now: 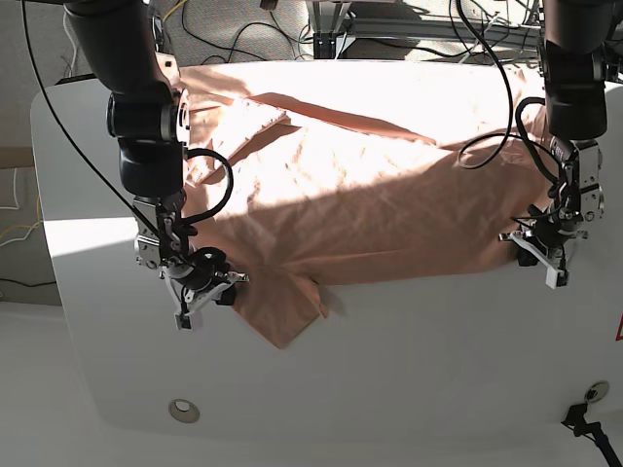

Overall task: Fold the T-shirt properly
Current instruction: 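Grasp the hem corners and fold the hem over toward the collar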

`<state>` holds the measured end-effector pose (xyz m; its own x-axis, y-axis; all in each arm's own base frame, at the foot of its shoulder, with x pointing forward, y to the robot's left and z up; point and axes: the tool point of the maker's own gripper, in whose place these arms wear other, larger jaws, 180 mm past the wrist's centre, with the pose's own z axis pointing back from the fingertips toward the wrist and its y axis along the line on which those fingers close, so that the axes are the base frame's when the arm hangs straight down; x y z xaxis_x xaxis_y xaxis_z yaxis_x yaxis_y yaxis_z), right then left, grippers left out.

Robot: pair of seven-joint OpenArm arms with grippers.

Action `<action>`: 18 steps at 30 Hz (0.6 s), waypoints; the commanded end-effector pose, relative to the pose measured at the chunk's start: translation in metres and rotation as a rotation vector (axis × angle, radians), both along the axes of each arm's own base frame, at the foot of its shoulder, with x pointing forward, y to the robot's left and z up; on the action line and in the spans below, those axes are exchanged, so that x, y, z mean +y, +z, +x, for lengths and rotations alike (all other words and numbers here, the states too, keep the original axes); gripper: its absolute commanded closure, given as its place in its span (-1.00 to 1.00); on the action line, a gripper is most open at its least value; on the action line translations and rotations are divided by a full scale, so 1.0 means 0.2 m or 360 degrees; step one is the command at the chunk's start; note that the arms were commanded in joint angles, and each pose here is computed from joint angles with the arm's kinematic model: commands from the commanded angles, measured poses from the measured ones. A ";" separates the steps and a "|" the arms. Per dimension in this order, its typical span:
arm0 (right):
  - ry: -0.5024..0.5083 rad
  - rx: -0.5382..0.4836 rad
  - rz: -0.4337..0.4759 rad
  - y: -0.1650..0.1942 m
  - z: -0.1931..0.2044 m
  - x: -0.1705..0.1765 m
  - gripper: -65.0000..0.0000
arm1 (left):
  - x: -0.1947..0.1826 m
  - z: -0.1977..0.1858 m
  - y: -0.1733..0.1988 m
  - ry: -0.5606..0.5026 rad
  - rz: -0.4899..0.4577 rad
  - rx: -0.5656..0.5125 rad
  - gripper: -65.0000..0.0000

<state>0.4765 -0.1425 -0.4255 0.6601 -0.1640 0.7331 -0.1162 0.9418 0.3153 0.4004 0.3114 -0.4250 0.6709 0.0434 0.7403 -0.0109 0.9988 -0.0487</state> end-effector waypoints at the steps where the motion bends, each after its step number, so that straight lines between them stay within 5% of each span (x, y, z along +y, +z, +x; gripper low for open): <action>1: 0.0034 -0.0093 -0.0050 0.12 0.08 -0.01 1.00 | 0.05 -0.02 0.01 -0.0008 0.0064 0.0071 1.00; 18: 0.0235 -0.0273 -0.0325 0.45 -0.13 0.03 1.00 | 0.02 0.02 0.38 -0.0073 0.0149 -0.0297 1.00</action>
